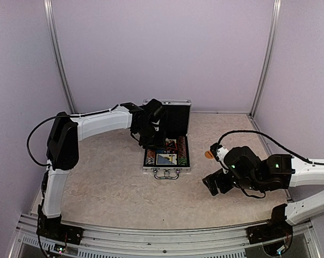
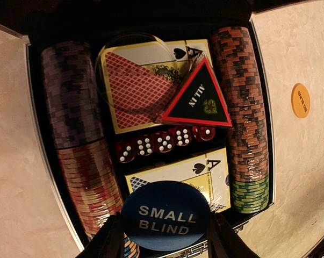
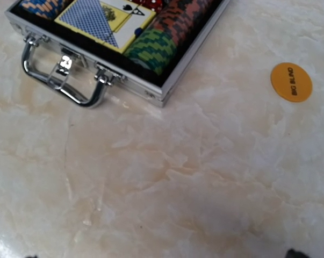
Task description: Pack up texas hold em set
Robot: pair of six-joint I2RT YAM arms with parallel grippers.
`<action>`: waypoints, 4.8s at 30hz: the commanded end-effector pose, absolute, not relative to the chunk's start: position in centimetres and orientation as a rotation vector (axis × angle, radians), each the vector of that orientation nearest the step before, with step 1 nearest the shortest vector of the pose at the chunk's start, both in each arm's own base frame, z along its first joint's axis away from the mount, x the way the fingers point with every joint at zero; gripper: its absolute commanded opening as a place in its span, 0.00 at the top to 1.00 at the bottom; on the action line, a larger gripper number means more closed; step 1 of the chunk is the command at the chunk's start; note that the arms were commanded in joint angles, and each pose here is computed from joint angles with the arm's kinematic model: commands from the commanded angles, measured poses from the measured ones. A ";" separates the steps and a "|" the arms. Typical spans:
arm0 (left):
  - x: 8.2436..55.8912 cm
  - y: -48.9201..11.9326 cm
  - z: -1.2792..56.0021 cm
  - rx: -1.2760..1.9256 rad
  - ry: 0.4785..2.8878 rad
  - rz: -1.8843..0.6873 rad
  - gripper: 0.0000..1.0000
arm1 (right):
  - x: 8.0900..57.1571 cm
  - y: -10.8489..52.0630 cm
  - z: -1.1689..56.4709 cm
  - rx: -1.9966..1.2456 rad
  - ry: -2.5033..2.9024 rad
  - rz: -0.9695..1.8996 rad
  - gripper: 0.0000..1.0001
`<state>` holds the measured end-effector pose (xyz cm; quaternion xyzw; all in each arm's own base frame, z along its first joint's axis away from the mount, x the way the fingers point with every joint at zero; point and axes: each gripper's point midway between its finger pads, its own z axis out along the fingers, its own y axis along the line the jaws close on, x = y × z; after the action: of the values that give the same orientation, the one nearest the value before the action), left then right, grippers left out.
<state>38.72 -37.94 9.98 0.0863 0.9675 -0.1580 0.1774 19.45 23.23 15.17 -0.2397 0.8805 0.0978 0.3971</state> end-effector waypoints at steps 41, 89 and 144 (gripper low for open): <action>36.5 -37.6 4.5 0.339 2.809 -0.219 0.41 | 19.7 22.9 15.5 -0.555 2.240 0.254 0.00; 36.7 -33.2 13.8 0.253 2.637 -0.297 0.02 | 37.5 18.2 9.8 -0.047 2.554 0.066 0.01; 33.7 -31.9 15.9 0.323 2.553 -0.399 0.01 | 40.0 18.3 -1.1 -0.077 2.766 0.059 0.38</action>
<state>33.52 -32.18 14.42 0.1181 0.9517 -0.1392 0.2469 41.75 18.63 2.07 -0.0264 0.9731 0.0203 0.2281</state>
